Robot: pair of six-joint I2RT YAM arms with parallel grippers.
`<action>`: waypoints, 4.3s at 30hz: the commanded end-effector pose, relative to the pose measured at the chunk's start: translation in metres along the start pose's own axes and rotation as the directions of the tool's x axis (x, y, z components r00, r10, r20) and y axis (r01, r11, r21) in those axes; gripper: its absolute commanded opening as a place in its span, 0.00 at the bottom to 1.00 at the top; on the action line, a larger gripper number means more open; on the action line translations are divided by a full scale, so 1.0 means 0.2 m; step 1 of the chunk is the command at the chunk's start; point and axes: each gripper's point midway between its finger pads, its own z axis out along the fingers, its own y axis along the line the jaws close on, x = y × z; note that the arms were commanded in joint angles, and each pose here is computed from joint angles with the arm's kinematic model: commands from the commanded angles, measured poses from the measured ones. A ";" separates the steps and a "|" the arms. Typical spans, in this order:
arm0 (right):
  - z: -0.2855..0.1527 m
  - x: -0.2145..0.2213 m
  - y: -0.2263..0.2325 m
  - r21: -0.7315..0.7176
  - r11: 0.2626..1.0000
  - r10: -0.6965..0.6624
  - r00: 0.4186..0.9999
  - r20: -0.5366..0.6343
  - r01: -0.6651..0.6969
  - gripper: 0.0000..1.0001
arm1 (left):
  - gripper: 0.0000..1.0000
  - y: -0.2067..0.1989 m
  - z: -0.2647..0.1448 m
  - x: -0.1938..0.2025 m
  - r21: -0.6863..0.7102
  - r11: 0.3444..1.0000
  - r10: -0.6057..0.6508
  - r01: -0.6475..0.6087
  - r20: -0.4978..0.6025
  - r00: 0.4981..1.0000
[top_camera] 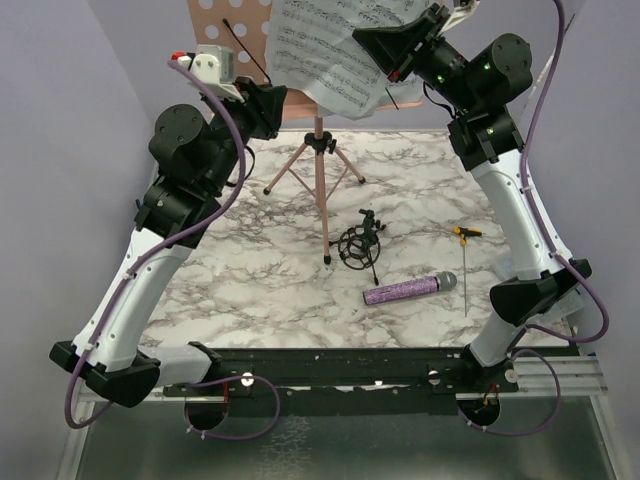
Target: Set up the instrument practice props
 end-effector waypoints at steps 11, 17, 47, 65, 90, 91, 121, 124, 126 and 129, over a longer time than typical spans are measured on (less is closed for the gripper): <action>-0.01 -0.02 0.04 -0.033 0.999 -0.016 1.000 0.014 0.017 0.00 | 0.69 0.17 -0.07 -0.11 -0.193 0.975 -0.090 0.109 0.107 0.990; -0.01 -0.01 0.03 -0.031 0.999 -0.017 1.000 0.014 0.018 0.00 | 0.68 0.14 -0.01 -0.06 -0.173 0.980 -0.090 0.102 0.076 0.993; -0.01 -0.01 0.04 -0.044 0.999 -0.008 1.000 0.018 0.008 0.01 | 0.00 0.11 0.09 -0.04 -0.142 0.983 -0.103 0.112 0.070 0.992; 0.06 -0.01 0.04 -0.083 0.996 0.022 0.999 0.027 -0.019 0.00 | 0.00 0.03 0.04 -0.09 -0.015 0.998 -0.063 0.067 0.189 0.980; 0.25 0.18 0.13 -0.146 0.988 0.044 0.999 -0.020 -0.047 0.01 | 0.00 -0.03 0.05 -0.02 0.076 0.997 -0.010 -0.003 0.181 0.983; 0.26 0.19 0.14 -0.150 0.988 0.045 0.999 -0.022 -0.048 0.01 | 0.00 -0.03 0.05 -0.02 0.076 0.997 -0.009 -0.005 0.183 0.983; 0.34 0.38 0.23 -0.121 0.991 0.050 0.996 -0.070 -0.058 0.35 | 0.25 0.05 0.00 -0.03 0.003 1.000 0.009 -0.010 0.218 0.976; 0.31 0.39 0.24 -0.110 0.992 0.058 0.995 -0.084 -0.067 0.37 | 0.26 0.05 0.00 -0.04 0.002 1.000 0.008 -0.009 0.223 0.975; 0.29 0.40 0.24 -0.102 0.992 0.067 0.993 -0.095 -0.077 0.38 | 0.26 0.05 -0.01 -0.05 0.001 1.000 0.009 -0.009 0.225 0.974; 0.25 0.40 0.26 -0.100 0.991 0.082 0.992 -0.100 -0.092 0.38 | 0.26 0.05 -0.01 -0.04 -0.001 1.000 0.010 -0.010 0.224 0.975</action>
